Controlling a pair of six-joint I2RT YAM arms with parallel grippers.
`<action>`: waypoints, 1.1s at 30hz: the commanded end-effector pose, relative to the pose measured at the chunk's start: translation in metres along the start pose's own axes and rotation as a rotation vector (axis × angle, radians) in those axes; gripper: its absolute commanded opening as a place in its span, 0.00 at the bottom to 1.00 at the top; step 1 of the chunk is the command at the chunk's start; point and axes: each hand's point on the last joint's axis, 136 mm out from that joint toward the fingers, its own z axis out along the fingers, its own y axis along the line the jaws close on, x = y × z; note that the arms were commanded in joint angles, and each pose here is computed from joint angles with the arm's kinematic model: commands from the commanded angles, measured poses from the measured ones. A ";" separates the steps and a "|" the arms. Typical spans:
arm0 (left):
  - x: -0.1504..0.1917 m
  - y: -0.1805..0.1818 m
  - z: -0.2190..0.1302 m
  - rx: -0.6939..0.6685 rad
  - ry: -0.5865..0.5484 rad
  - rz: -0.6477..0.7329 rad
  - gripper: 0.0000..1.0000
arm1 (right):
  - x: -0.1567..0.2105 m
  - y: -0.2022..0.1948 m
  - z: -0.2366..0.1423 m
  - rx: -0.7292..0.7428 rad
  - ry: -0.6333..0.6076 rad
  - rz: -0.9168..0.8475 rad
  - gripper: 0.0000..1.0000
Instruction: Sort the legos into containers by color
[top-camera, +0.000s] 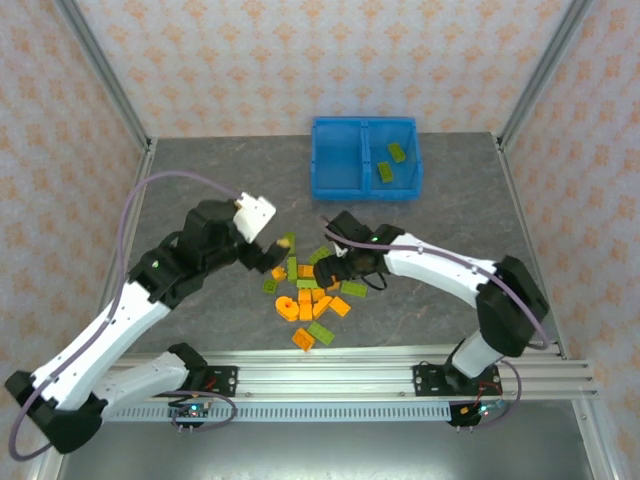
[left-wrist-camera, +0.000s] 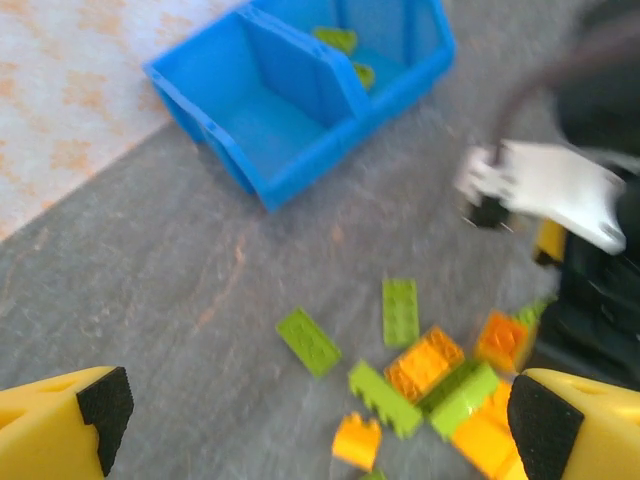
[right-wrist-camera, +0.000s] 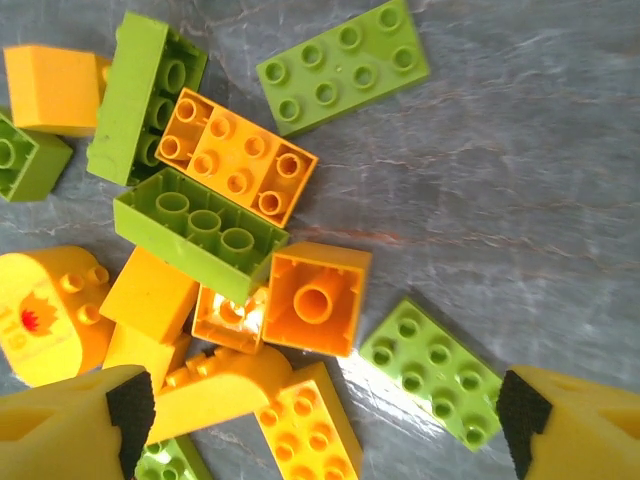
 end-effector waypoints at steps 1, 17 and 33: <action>0.039 -0.014 -0.008 0.062 0.071 0.195 1.00 | -0.010 0.006 0.013 0.005 0.005 -0.059 0.83; 0.065 -0.013 0.004 -0.023 -0.044 0.249 1.00 | -0.004 0.000 0.039 0.061 0.055 -0.058 0.35; 0.030 0.000 0.010 -0.099 -0.192 0.156 1.00 | -0.195 -0.061 -0.124 0.275 -0.632 0.134 0.35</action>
